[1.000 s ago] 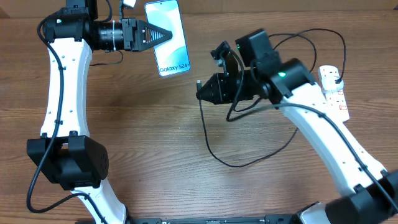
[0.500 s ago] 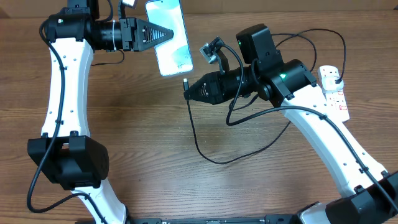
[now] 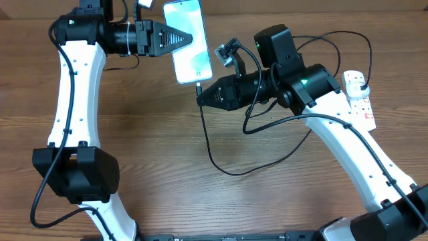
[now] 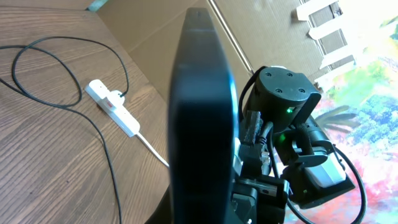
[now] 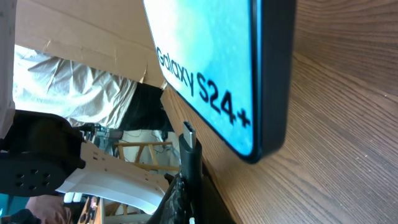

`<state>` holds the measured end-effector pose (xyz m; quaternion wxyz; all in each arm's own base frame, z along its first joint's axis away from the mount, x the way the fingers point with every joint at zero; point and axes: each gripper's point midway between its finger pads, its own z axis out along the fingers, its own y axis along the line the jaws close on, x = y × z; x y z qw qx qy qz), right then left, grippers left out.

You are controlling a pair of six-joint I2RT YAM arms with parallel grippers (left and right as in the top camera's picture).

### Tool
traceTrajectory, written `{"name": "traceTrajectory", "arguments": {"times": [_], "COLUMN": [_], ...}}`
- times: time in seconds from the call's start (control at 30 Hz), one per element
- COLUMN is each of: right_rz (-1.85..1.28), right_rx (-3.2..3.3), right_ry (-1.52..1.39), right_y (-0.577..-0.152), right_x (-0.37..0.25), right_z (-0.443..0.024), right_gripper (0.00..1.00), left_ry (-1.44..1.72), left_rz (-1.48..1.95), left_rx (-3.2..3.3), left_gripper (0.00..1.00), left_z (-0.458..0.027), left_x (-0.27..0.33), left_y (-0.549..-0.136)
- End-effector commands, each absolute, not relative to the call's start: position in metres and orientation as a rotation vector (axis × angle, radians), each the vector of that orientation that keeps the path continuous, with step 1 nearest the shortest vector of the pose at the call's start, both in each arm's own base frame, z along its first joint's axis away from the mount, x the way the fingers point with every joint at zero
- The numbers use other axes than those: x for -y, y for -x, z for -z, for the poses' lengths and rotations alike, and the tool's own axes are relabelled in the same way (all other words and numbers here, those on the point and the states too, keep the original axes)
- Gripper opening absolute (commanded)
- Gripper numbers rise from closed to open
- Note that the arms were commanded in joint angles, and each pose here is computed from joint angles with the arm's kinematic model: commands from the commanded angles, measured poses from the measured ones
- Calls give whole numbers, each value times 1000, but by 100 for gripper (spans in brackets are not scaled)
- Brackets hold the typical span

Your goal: Plug charger to phone and switch on socket

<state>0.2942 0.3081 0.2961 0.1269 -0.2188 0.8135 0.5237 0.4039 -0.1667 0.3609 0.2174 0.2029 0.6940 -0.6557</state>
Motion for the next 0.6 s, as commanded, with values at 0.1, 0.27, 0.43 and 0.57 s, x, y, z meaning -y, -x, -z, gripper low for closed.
{"name": "traceTrajectory", "arguments": {"times": [0.1, 0.27, 0.43, 0.57], "right_rz": [-1548, -1551, -1517, -1492], "right_rx": [-2350, -2358, -2370, -2379], "right_ry": [650, 654, 669, 659], "right_y": [-292, -289, -286, -288], "right_x": [-309, -310, -317, -317], "right_z": [-302, -301, -297, -295], "right_gripper": [4, 4, 4, 4], "left_ry": [-599, -599, -598, -587], "left_rz": [1881, 1881, 1882, 1891], "left_rx": [-1858, -1858, -1858, -1867], "left_gripper": [4, 4, 4, 4], "left_z": [-376, -376, -376, -376], "left_x": [172, 172, 172, 172], "left_y": [-395, -395, -395, -395]}}
